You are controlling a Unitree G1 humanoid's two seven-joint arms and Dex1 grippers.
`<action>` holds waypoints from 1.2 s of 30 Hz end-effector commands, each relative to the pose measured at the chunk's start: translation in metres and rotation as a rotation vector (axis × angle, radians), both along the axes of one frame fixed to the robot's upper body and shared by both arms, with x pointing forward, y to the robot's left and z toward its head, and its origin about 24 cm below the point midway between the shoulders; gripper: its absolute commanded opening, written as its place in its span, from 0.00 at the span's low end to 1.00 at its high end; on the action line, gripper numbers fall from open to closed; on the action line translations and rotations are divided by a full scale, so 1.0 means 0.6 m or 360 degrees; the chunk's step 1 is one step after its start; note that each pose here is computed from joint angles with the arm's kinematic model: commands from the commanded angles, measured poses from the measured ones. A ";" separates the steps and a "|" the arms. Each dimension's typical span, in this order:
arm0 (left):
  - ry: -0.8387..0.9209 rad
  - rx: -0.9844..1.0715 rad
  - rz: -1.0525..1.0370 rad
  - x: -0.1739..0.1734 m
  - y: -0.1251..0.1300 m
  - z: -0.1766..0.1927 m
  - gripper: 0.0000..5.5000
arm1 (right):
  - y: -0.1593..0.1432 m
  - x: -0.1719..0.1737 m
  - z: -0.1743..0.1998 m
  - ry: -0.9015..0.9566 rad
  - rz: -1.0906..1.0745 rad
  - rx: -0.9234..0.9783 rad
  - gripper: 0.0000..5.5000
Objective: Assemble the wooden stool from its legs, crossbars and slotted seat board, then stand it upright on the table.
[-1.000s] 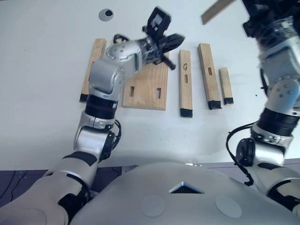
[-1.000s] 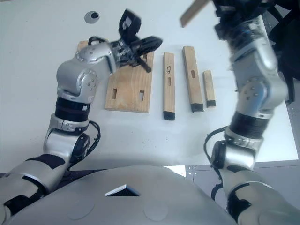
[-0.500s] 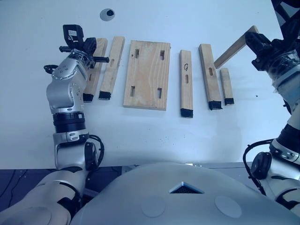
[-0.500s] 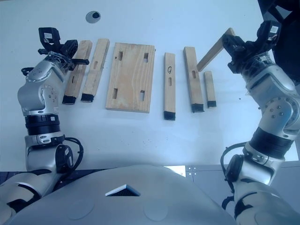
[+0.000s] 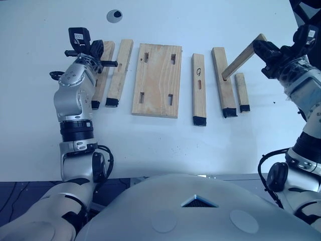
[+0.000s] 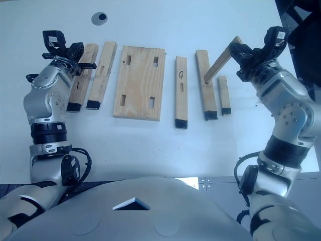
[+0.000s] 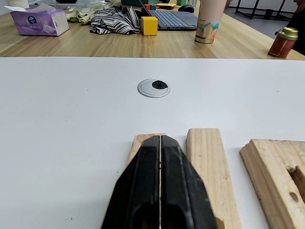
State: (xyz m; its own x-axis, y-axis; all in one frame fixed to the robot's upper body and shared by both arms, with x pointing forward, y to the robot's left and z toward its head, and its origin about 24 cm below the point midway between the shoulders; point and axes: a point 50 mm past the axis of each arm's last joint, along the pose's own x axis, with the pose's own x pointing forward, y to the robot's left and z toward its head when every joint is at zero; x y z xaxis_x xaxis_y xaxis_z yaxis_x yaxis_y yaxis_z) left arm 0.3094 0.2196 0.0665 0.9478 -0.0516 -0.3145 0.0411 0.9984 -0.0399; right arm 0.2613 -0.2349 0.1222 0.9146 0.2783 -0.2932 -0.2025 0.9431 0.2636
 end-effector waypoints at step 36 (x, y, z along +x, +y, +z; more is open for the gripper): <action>0.0016 -0.0033 0.0037 0.009 -0.020 -0.038 0.00 | 0.090 0.015 0.059 -0.0108 0.0846 -0.0778 0.07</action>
